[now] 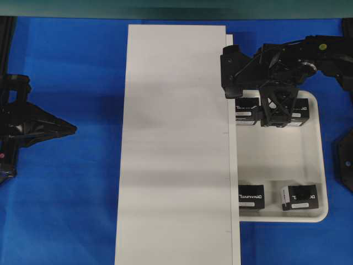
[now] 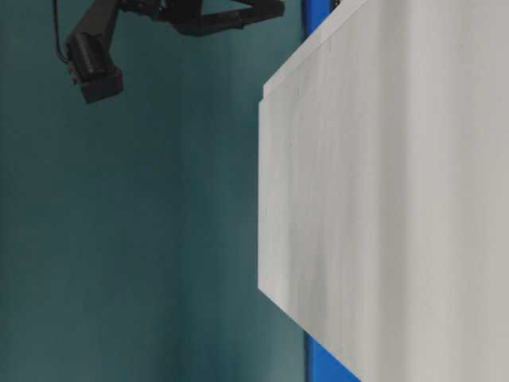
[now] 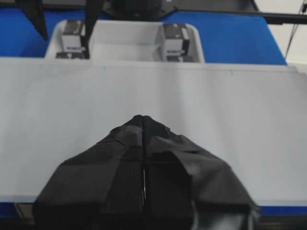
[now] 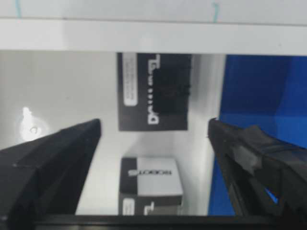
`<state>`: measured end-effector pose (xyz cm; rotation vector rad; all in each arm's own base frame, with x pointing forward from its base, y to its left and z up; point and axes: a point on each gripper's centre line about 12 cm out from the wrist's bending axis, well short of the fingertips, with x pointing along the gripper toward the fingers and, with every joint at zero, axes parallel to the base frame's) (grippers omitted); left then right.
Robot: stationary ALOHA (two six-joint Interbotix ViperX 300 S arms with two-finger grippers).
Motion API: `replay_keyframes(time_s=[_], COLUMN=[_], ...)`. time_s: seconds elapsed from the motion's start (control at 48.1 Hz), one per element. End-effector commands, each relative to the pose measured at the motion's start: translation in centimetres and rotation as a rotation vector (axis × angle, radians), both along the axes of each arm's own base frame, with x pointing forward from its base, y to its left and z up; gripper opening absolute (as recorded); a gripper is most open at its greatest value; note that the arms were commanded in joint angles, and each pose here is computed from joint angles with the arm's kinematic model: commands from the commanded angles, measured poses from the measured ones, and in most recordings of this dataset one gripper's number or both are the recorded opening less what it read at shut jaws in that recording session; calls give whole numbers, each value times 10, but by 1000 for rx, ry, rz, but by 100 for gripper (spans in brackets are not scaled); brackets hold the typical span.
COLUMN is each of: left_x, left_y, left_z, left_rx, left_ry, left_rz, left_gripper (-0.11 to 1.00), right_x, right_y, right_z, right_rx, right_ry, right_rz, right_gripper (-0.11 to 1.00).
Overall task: Place the box from the white plastic tray onto the white base.
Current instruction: 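Move the right gripper over the upper-left box in the tray and lower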
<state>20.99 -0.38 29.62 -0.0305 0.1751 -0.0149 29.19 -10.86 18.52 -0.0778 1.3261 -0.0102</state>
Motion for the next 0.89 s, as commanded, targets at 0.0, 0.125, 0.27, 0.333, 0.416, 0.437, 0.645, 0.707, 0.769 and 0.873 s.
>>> replay_keyframes(time_s=[0.0,0.125,0.27,0.333,0.416,0.437,0.645,0.707,0.769,0.873], left_x=[2,2,4,4,5,6,7,7,7,7], left_y=[0,0,0,0,0,0,0,0,0,0], left_z=[11,10,8,8,7,7,5,5,5,5], left_rx=[1,3,1,3,3,0,1,1,0,1], left_ry=[-28,-26,-18,-17,-11,-9,-3,-3,-3,-3], left_rz=[0,1,1,1,1,2,1,1,2,1], left_gripper=[-7,-7,-7,-7,-7,-7,-7,-7,-7,-7], right_x=[4,5,7,8,9,9,9,8,8,8], right_y=[0,-1,-5,-7,-10,-10,-9,-8,-8,-7], right_z=[-6,-16,-27,-30,-36,-38,-54,-59,-61,-63], right_rx=[-2,3,8,9,10,11,27,29,27,28], right_ry=[-4,14,30,33,37,39,67,69,64,59], right_rz=[0,-2,-5,-12,-17,-20,-23,-23,-22,-27], right_gripper=[100,100,100,100,100,100,100,100,100,100])
